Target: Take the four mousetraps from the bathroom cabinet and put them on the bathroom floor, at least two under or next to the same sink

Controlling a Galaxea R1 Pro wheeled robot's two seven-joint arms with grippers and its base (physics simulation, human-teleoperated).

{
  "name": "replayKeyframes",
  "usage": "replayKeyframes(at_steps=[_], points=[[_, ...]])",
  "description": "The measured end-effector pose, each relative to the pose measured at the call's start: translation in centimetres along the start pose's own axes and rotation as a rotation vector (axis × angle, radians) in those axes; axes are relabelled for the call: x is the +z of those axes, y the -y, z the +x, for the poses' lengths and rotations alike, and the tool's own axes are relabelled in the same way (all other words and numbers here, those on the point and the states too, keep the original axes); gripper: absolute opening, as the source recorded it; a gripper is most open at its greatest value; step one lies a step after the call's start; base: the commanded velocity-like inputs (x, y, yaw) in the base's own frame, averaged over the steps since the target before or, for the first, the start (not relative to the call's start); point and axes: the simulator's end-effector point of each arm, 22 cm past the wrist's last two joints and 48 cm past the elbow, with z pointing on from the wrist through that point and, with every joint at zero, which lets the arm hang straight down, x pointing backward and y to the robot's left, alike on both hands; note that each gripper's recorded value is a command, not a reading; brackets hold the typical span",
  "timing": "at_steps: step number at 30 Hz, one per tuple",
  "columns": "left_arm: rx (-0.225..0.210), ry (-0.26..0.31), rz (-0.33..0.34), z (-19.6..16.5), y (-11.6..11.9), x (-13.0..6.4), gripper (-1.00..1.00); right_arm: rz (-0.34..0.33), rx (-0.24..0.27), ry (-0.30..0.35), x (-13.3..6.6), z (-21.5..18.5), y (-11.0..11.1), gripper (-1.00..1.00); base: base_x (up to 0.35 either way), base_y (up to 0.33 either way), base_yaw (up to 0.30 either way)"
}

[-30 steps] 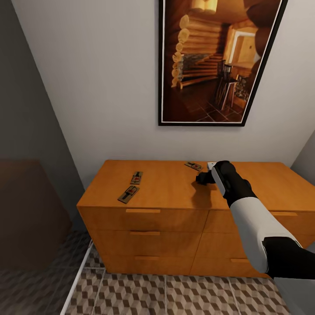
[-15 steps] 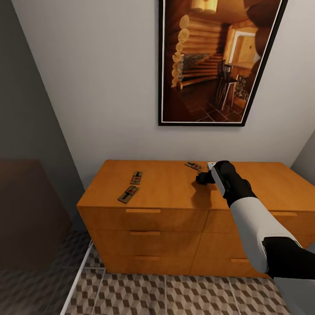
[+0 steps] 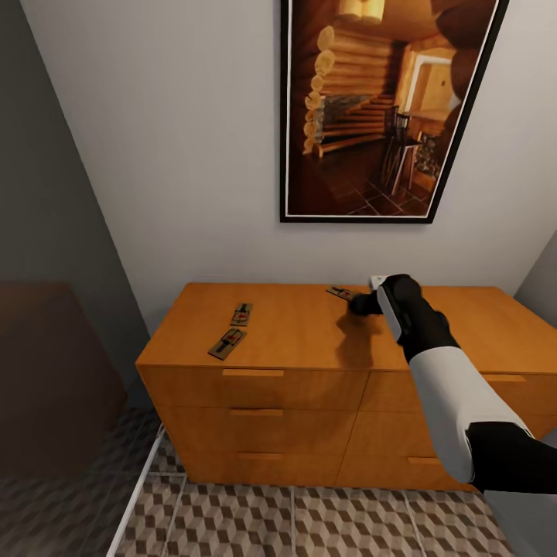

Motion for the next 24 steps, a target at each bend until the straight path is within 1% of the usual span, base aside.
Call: replayKeyframes(at_steps=[6, 15, 19, 24], points=[[0.000, -0.001, 0.000, 0.0, 0.0, 0.0, 1.00, 0.004, 0.003, 0.052, -1.6, -2.1, 0.2, -1.00, 0.000, 0.000, 0.000], [0.000, -0.001, 0.000, 0.0, 0.0, 0.0, 1.00, 0.013, 0.006, 0.108, -3.0, -4.1, 0.8, -1.00, -0.006, 0.000, 0.000], [0.000, -0.002, 0.000, 0.1, 0.0, 0.0, 1.00, 0.015, 0.007, 0.115, -3.1, -4.3, 0.9, -1.00, -0.139, 0.000, 0.000], [0.000, -0.002, 0.000, 0.0, 0.0, 0.0, 1.00, 0.014, 0.007, 0.117, -3.1, -4.4, 0.9, -1.00, -0.285, 0.000, 0.000]])
